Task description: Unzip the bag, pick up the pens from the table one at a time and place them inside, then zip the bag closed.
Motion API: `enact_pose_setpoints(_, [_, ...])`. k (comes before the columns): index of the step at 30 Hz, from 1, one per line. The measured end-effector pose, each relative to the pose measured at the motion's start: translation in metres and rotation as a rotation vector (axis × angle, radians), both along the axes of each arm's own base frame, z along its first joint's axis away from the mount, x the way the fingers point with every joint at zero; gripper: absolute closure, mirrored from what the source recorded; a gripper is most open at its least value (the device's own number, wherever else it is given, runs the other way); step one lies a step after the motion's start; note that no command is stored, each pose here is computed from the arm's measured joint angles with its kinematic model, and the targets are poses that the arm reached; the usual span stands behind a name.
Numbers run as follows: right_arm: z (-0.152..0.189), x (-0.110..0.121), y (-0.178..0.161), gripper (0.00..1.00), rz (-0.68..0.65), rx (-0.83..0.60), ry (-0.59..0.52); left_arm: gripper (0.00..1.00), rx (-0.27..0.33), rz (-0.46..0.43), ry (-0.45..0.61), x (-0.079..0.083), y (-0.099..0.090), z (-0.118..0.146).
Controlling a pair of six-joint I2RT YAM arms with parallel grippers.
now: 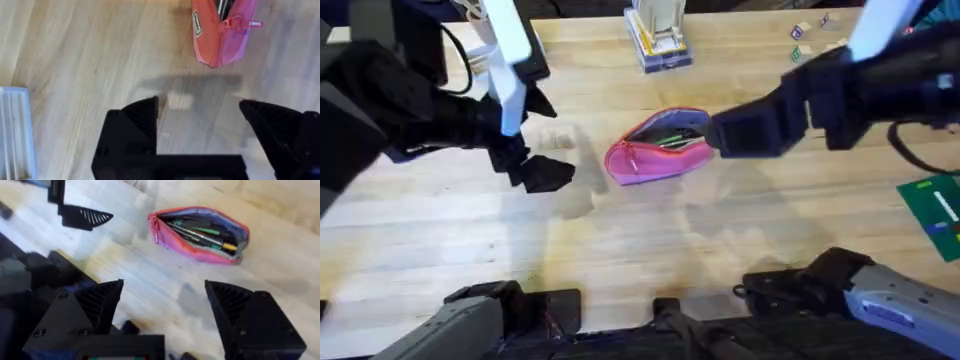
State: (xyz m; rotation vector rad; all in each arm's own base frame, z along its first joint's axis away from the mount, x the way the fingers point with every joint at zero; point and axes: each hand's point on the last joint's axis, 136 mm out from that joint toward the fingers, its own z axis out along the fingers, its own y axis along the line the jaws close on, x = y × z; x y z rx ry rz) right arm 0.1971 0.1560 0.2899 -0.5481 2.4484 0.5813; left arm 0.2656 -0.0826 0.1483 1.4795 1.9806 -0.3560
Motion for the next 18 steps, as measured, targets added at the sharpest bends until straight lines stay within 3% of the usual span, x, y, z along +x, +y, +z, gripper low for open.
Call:
enact_pose_setpoints(8, [-0.016, 0.013, 0.007, 0.004, -0.175, 0.062, 0.169, 0.007, -0.049, -0.035, -0.075, 0.007, -0.008, -0.018])
enact_pose_setpoints(11, [-0.026, 0.016, 0.015, 0.003, -0.199, 0.065, 0.239, 0.008, -0.07, -0.044, -0.042, 0.004, -0.011, -0.029])
enact_pose_setpoints(18, [-0.039, 0.017, 0.036, 0.003, -0.156, 0.047, 0.279, 0.008, -0.09, -0.043, 0.071, 0.004, -0.013, -0.057])
